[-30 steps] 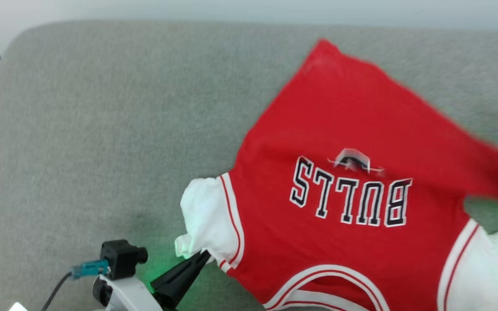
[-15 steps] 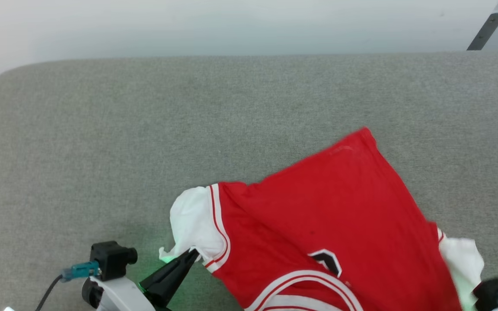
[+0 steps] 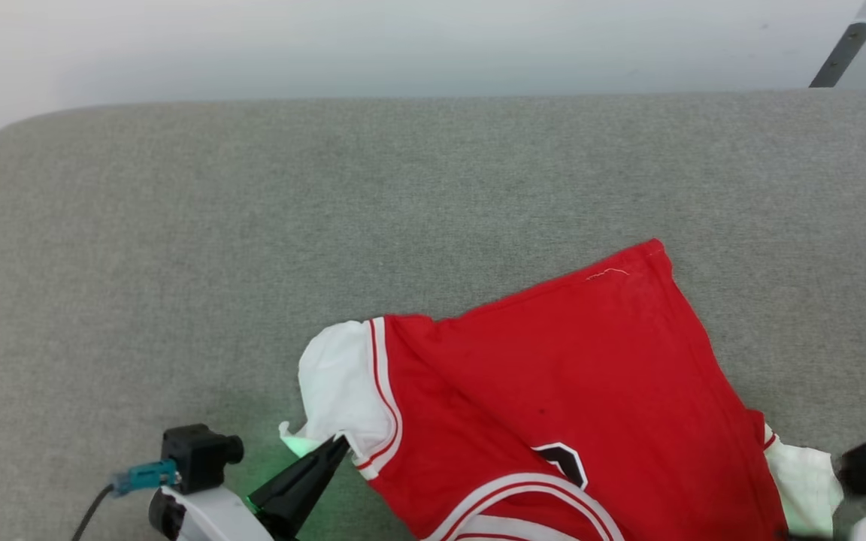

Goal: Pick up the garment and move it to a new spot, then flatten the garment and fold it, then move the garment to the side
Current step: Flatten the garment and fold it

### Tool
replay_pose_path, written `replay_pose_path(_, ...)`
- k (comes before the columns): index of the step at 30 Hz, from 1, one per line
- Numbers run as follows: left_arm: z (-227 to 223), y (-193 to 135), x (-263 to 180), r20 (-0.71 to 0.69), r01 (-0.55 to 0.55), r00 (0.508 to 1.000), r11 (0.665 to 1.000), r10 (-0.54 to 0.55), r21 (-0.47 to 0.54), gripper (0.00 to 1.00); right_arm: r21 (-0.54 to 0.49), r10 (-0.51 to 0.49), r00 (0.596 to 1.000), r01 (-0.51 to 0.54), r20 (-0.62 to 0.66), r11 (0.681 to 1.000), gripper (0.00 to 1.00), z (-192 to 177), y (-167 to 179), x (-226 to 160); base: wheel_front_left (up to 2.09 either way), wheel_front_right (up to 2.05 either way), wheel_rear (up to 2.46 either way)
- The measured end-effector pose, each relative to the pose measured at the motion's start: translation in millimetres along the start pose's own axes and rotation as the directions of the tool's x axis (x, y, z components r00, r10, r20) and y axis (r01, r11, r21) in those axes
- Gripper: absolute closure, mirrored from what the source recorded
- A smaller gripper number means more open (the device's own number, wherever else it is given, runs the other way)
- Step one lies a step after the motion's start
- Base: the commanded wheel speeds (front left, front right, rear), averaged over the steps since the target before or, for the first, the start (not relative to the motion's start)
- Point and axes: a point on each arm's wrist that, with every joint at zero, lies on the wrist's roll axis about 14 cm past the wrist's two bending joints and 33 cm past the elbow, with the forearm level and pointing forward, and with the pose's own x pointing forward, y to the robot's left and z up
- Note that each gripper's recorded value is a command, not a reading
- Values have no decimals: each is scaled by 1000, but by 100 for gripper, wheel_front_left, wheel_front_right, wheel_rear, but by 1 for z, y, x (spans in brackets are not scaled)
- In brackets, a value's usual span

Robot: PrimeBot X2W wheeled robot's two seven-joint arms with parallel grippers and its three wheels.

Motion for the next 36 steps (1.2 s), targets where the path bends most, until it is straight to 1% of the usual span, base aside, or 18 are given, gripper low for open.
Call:
replay_pose_path(3, 0, -2, 1, 8, 1, 1000, 1000, -1, -6, 100, -58, -30, 996, 35, 87, 998, 0, 37, -11, -20, 0, 0, 0)
replay_pose_path(5, 0, -3, 2, 12, 2, 1000, 1000, -2, -8, 100, -101, -64, 984, 82, 166, 992, 0, 67, -20, -30, 0, 0, 0)
replay_pose_path(8, 0, -5, 5, 21, 4, 1000, 1000, -4, -15, 100, -162, -105, 943, 162, 316, 973, 0, 117, -30, -34, 0, 0, 0)
replay_pose_path(9, 1, -4, 6, 25, 3, 1000, 1000, -3, -18, 100, -204, -121, 930, 201, 347, 958, 0, 131, -32, -32, 0, 0, 0)
replay_pose_path(11, 2, -4, 9, 30, 2, 1000, 1000, -1, -26, 100, -287, -151, 920, 264, 363, 921, 0, 148, -38, -19, 0, 0, 0)
replay_pose_path(12, 1, -4, 10, 30, 2, 1000, 1000, -1, -31, 100, -305, -152, 917, 274, 369, 912, 0, 155, -40, -10, 0, 0, 0)
replay_pose_path(13, 1, -5, 12, 30, 5, 1000, 999, -4, -32, 100, -305, -142, 913, 270, 383, 913, 0, 163, -40, 1, 0, 0, 0)
replay_pose_path(15, 0, -4, 14, 29, 4, 1000, 1000, -3, -31, 100, -310, -124, 917, 253, 380, 917, 0, 173, -40, 24, 0, 0, 0)
replay_pose_path(16, 0, -2, 15, 27, 0, 1000, 1000, 1, -29, 100, -323, -125, 920, 254, 372, 912, 0, 177, -41, 34, 0, 0, 0)
replay_pose_path(19, 2, 3, 18, 33, -13, 999, 999, 15, -33, 100, -389, -153, 938, 273, 311, 880, 0, 179, -53, 65, 0, 0, 0)
replay_pose_path(20, 3, 5, 19, 35, -19, 999, 999, 20, -34, 100, -396, -159, 942, 272, 295, 877, 0, 180, -57, 73, 0, 0, 0)
replay_pose_path(24, 0, 12, 21, 28, -39, 999, 998, 40, -43, 100, -422, -169, 963, 246, 210, 873, 0, 174, -67, 109, 0, 0, 0)
replay_pose_path(28, -6, 19, 19, 16, -64, 998, 996, 65, -56, 100, -434, -156, 976, 207, 151, 877, 0, 174, -66, 131, 0, 0, 0)
replay_pose_path(29, -7, 19, 19, 13, -67, 998, 996, 67, -59, 100, -435, -148, 978, 197, 144, 879, 8, 174, -65, 135, 0, 0, 0)
replay_pose_path(30, -9, 19, 19, 10, -68, 998, 996, 69, -62, 100, -437, -140, 980, 187, 139, 880, 58, 175, -64, 138, 0, 0, 0)
replay_pose_path(31, -9, 19, 18, 9, -69, 998, 996, 69, -65, 100, -436, -133, 981, 181, 138, 881, 89, 175, -63, 139, 0, 0, 0)
replay_pose_path(32, -9, 19, 18, 9, -69, 998, 995, 69, -69, 100, -429, -127, 981, 178, 143, 886, 100, 177, -63, 140, 0, 0, 0)
replay_pose_path(36, 0, 24, 18, 34, -83, 996, 992, 86, -90, 100, -376, -101, 973, 175, 208, 910, 100, 188, -60, 136, 0, 0, 0)
